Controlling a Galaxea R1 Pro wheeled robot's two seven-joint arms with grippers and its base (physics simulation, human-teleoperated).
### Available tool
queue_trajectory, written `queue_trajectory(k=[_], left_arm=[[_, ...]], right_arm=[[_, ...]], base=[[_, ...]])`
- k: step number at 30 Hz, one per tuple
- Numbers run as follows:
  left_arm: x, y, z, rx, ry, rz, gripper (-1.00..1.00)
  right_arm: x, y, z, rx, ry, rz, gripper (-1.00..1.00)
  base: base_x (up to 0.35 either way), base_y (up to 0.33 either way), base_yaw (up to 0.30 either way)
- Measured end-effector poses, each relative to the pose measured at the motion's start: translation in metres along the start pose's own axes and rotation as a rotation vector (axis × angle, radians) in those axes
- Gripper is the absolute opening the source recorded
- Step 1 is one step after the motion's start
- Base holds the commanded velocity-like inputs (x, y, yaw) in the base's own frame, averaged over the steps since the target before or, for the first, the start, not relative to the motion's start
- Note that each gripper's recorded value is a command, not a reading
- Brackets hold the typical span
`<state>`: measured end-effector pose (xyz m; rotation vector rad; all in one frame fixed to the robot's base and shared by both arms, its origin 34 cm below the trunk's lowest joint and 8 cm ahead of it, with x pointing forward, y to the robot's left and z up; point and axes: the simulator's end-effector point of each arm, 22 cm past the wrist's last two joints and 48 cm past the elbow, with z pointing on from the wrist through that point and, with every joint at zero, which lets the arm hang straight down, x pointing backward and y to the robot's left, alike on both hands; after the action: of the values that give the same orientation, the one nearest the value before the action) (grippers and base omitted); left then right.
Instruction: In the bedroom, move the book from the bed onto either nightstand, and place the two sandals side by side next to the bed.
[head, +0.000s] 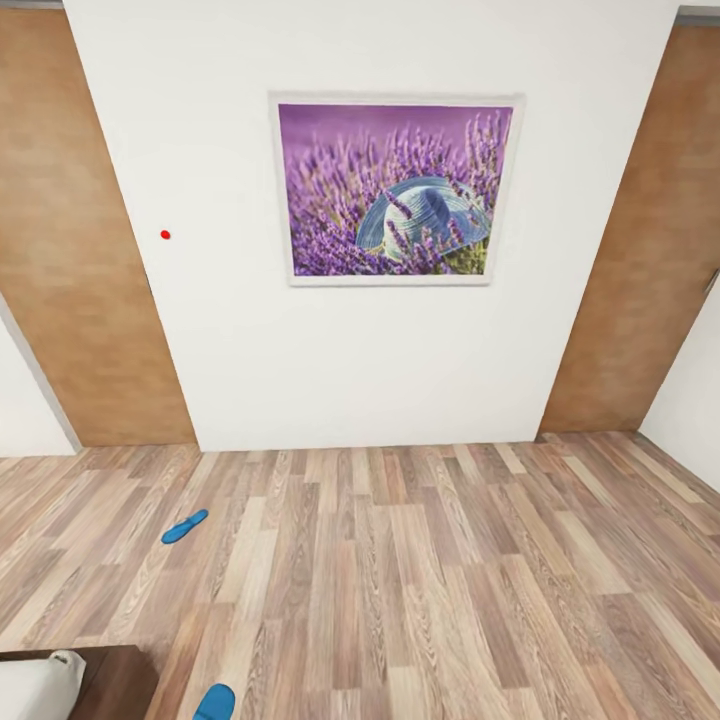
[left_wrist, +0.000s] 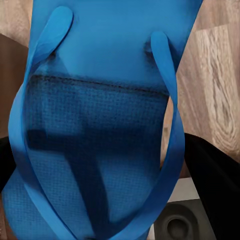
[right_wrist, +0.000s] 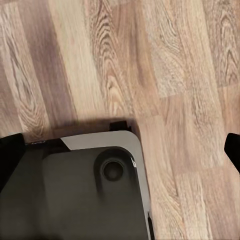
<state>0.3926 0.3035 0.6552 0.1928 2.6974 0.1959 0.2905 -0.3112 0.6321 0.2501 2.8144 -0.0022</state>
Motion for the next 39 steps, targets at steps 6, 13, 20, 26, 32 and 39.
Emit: queue_trajectory(k=[6,13,20,26,32,39], left_arm=[[0.0000,0.0000,0.0000,0.000,0.000,0.000,-1.00],[-0.0015,0.0003,-0.0004,0.000,-0.004,0.000,-1.00],[-0.0056,0.0011,-0.0015,-0.002,-0.013,-0.001,-1.00],[-0.0076,0.0015,-0.0020,-0.003,-0.018,-0.002,-1.00],[-0.0080,0.0015,-0.0021,-0.003,-0.018,-0.002,-1.00],[-0.0080,0.0016,-0.0021,-0.003,-0.018,-0.002,-1.00]], right_arm=[[0.0000,0.0000,0.0000,0.000,0.000,-0.001,1.00],[-0.0014,0.0007,-0.0002,-0.001,-0.003,-0.001,1.00],[-0.0051,0.0020,-0.0008,-0.004,-0.013,0.000,1.00],[-0.0071,0.0017,-0.0011,-0.004,-0.018,0.000,1.00],[-0.0075,0.0014,-0.0011,-0.003,-0.018,0.000,1.00],[-0.0074,0.0024,-0.0011,-0.005,-0.018,0.000,1.00]], base=[[0.319,-0.065,0.000],[0.319,-0.082,0.006],[0.319,-0.085,0.052],[0.319,-0.095,0.020],[0.319,-0.105,0.003],[0.313,-0.052,0.024]])
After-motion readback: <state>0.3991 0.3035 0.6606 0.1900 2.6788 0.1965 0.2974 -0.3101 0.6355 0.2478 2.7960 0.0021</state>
